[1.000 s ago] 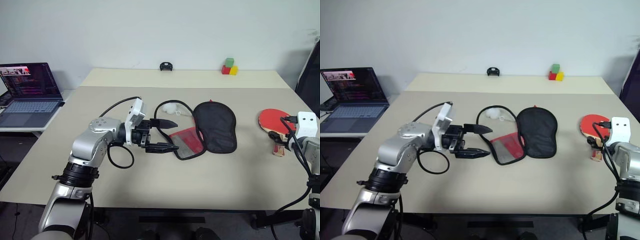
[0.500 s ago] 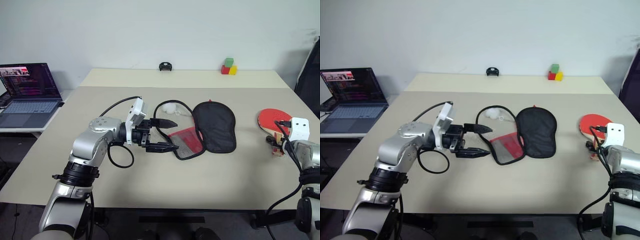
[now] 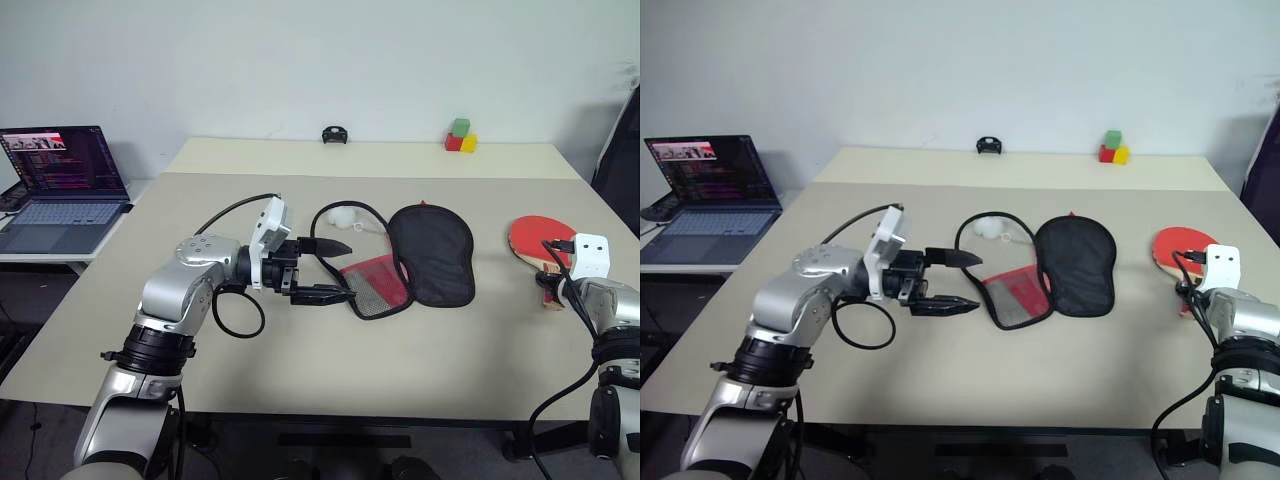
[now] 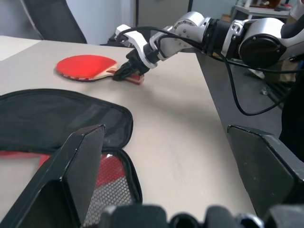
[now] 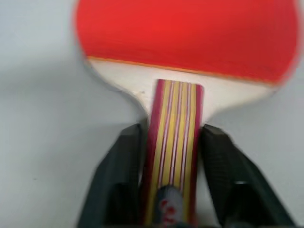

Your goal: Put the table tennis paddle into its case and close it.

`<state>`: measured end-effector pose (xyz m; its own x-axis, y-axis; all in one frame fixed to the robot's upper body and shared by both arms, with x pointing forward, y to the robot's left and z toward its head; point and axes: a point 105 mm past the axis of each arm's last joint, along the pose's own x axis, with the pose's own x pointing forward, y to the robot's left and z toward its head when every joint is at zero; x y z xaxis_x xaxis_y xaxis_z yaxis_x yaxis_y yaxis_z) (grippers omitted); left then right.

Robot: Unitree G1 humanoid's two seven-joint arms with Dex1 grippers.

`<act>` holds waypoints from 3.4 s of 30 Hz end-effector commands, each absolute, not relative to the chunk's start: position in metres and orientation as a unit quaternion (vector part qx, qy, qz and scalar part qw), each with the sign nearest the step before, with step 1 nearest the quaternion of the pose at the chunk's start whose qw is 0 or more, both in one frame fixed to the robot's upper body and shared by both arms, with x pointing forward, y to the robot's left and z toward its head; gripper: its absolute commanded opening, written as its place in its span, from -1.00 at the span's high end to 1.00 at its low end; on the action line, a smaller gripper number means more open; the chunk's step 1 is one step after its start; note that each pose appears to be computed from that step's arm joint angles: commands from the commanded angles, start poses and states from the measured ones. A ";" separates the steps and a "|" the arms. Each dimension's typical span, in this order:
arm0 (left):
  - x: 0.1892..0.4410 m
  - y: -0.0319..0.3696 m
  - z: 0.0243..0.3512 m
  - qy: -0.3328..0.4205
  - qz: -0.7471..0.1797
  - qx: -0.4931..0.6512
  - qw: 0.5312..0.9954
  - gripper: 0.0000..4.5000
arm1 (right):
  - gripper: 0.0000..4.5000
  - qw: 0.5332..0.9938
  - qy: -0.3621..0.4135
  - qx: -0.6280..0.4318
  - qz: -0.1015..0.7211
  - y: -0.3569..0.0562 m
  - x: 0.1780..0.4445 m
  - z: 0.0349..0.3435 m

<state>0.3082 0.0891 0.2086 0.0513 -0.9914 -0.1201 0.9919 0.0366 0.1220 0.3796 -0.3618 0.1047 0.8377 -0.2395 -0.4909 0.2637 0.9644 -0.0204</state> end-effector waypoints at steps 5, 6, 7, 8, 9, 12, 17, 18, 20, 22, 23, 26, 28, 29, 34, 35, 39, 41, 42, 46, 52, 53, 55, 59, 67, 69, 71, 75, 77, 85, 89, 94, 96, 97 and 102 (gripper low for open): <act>0.304 0.093 0.221 -0.022 -0.688 0.098 0.719 -1.00 | 0.52 0.946 0.277 0.057 -0.160 -0.371 0.366 0.086; 0.304 0.094 0.221 -0.021 -0.687 0.098 0.720 -1.00 | 0.52 0.947 0.272 0.061 -0.160 -0.371 0.367 0.089; 0.304 0.095 0.221 -0.020 -0.685 0.098 0.721 -1.00 | 0.52 0.949 0.265 0.064 -0.160 -0.371 0.368 0.092; 0.304 0.097 0.221 -0.019 -0.684 0.098 0.723 -1.00 | 0.52 0.951 0.256 0.064 -0.159 -0.371 0.370 0.097; 0.304 0.098 0.220 -0.018 -0.682 0.098 0.725 -1.00 | 0.52 0.954 0.245 0.066 -0.158 -0.370 0.372 0.105; 0.305 0.103 0.219 -0.015 -0.675 0.096 0.731 -1.00 | 0.52 0.963 0.214 0.068 -0.150 -0.367 0.377 0.128; 0.305 0.108 0.219 -0.013 -0.667 0.093 0.739 -1.00 | 0.52 0.975 0.173 0.057 -0.125 -0.355 0.381 0.165; 0.305 0.108 0.218 -0.013 -0.666 0.093 0.740 -1.00 | 0.52 0.977 0.168 0.055 -0.120 -0.352 0.381 0.170; 0.305 0.109 0.218 -0.013 -0.664 0.092 0.742 -1.00 | 0.52 0.981 0.158 0.047 -0.104 -0.342 0.381 0.180; 0.305 0.110 0.217 -0.012 -0.662 0.090 0.744 -1.00 | 0.52 0.985 0.148 0.034 -0.086 -0.330 0.381 0.189; 0.305 0.110 0.217 -0.011 -0.661 0.089 0.745 -1.00 | 0.52 0.987 0.142 0.019 -0.076 -0.324 0.380 0.193; 0.304 0.112 0.216 -0.011 -0.657 0.086 0.748 -1.00 | 0.52 0.990 0.134 0.014 -0.045 -0.297 0.375 0.199; 0.304 0.112 0.215 -0.010 -0.656 0.085 0.750 -1.00 | 0.52 0.991 0.134 0.020 -0.020 -0.275 0.372 0.199; 0.304 0.113 0.215 -0.010 -0.655 0.084 0.751 -1.00 | 0.52 0.990 0.135 0.027 -0.010 -0.265 0.370 0.198; 0.303 0.112 0.214 -0.010 -0.654 0.081 0.752 -1.00 | 0.52 0.985 0.148 0.078 0.039 -0.208 0.369 0.187; 0.303 0.112 0.214 -0.010 -0.654 0.081 0.752 -1.00 | 0.52 0.984 0.149 0.082 0.045 -0.200 0.369 0.186; 0.303 0.112 0.215 -0.011 -0.653 0.083 0.753 -1.00 | 0.52 0.981 0.157 0.095 0.056 -0.180 0.375 0.178; 0.303 0.112 0.215 -0.011 -0.653 0.083 0.753 -1.00 | 0.52 0.981 0.161 0.092 0.056 -0.178 0.377 0.172; 0.302 0.112 0.216 -0.011 -0.652 0.083 0.753 -1.00 | 0.52 0.981 0.164 0.091 0.056 -0.177 0.379 0.169; 0.301 0.114 0.215 -0.011 -0.649 0.083 0.756 -1.00 | 0.52 0.981 0.174 0.078 0.045 -0.183 0.383 0.156; 0.301 0.115 0.214 -0.010 -0.645 0.083 0.759 -1.00 | 0.52 0.979 0.183 0.072 0.044 -0.181 0.388 0.146; 0.301 0.115 0.214 -0.010 -0.645 0.083 0.759 -1.00 | 0.52 0.979 0.184 0.072 0.045 -0.179 0.389 0.145; 0.301 0.114 0.214 -0.011 -0.645 0.082 0.760 -1.00 | 0.52 0.979 0.185 0.071 0.050 -0.174 0.390 0.144; 0.302 0.113 0.214 -0.012 -0.645 0.082 0.759 -1.00 | 0.52 0.978 0.185 0.074 0.055 -0.167 0.393 0.141; 0.302 0.113 0.215 -0.012 -0.644 0.083 0.760 -1.00 | 0.12 0.979 0.183 0.073 0.050 -0.163 0.395 0.139; 0.302 0.114 0.215 -0.012 -0.644 0.083 0.761 -1.00 | -0.16 0.981 0.177 0.065 0.049 -0.163 0.394 0.141; 0.302 0.114 0.214 -0.012 -0.643 0.082 0.761 -1.00 | -0.48 0.982 0.174 0.061 0.048 -0.164 0.392 0.142; 0.303 0.115 0.214 -0.012 -0.641 0.080 0.763 -1.00 | -0.99 0.985 0.162 0.043 0.047 -0.165 0.389 0.146; 0.303 0.115 0.214 -0.012 -0.640 0.079 0.764 -1.00 | -0.99 0.985 0.160 0.040 0.047 -0.166 0.388 0.147; 0.304 0.115 0.214 -0.013 -0.638 0.076 0.766 -1.00 | -0.99 0.982 0.182 0.036 0.046 -0.171 0.386 0.129; 0.304 0.115 0.214 -0.014 -0.637 0.076 0.767 -1.00 | -0.99 0.981 0.187 0.028 0.043 -0.173 0.387 0.123; 0.305 0.115 0.214 -0.014 -0.636 0.077 0.768 -1.00 | -0.92 0.983 0.181 -0.003 0.043 -0.172 0.389 0.119; 0.304 0.115 0.214 -0.015 -0.636 0.077 0.768 -1.00 | -0.71 0.983 0.178 -0.012 0.041 -0.173 0.390 0.119; 0.304 0.115 0.215 -0.015 -0.636 0.077 0.768 -1.00 | -0.56 0.983 0.177 -0.017 0.041 -0.174 0.390 0.119; 0.304 0.115 0.215 -0.015 -0.636 0.077 0.768 -1.00 | 0.25 0.984 0.172 -0.023 0.037 -0.174 0.390 0.120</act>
